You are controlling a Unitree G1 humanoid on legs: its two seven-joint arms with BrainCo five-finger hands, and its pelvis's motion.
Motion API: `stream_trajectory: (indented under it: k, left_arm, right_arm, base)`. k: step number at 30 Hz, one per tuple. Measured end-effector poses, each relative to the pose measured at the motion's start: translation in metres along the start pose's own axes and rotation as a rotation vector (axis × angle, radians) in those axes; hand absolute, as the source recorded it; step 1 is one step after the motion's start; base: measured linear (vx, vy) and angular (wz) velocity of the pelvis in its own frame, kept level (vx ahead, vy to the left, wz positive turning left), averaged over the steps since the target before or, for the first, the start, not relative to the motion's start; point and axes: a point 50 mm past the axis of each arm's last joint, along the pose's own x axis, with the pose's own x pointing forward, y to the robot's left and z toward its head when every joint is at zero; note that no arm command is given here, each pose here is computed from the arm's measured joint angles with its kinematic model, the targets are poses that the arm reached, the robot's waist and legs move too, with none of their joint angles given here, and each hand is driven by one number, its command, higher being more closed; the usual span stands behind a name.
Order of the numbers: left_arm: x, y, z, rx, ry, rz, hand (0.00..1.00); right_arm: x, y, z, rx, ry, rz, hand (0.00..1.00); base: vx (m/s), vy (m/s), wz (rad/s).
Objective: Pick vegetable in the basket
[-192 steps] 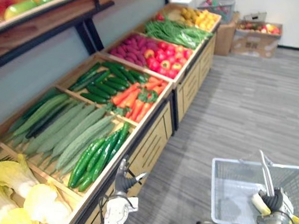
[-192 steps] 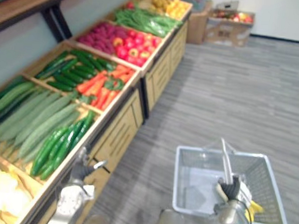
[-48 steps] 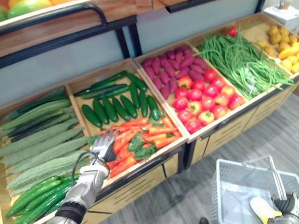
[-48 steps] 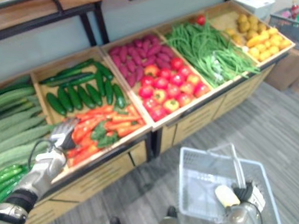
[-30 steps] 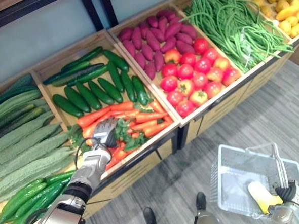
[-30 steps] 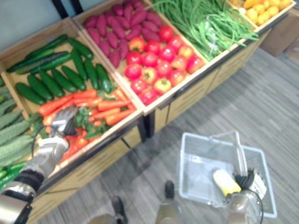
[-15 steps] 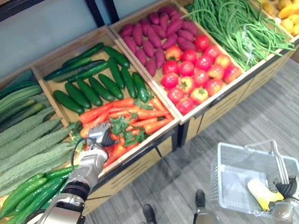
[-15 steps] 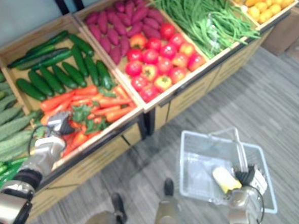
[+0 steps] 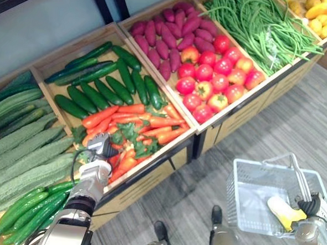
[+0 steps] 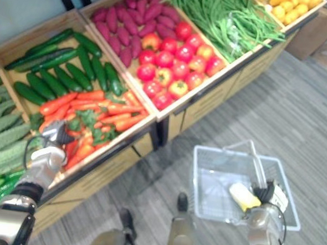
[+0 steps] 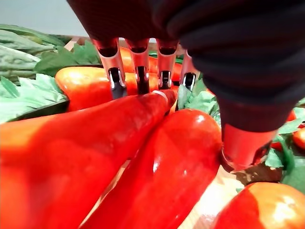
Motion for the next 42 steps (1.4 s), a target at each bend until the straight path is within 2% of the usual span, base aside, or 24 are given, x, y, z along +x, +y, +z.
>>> stream_trajectory:
  k: [4,16,31,42]
  left_arm:
    - [0.002,0.005,-0.001,-0.044,0.02,0.024,1.0]
    - [-0.007,0.042,-0.005,-0.033,-0.045,0.181,1.0]
    - [-0.024,0.045,0.0,-0.084,-0.11,0.221,1.0]
    - [-0.033,0.058,0.0,-0.381,-0.046,0.373,1.0]
  right_arm:
    - [0.0,0.0,0.0,-0.002,0.0,0.001,1.0]
    - [-0.009,0.002,-0.011,-0.038,0.011,0.022,1.0]
    - [-0.026,0.016,-0.017,-0.018,0.042,0.084,1.0]
    - [-0.034,0.018,-0.025,-0.029,0.062,0.099,1.0]
  base:
    - [-0.01,-0.004,0.09]
    - [-0.01,-0.001,0.09]
    - [0.0,0.001,0.04]
    - [0.0,0.0,0.0]
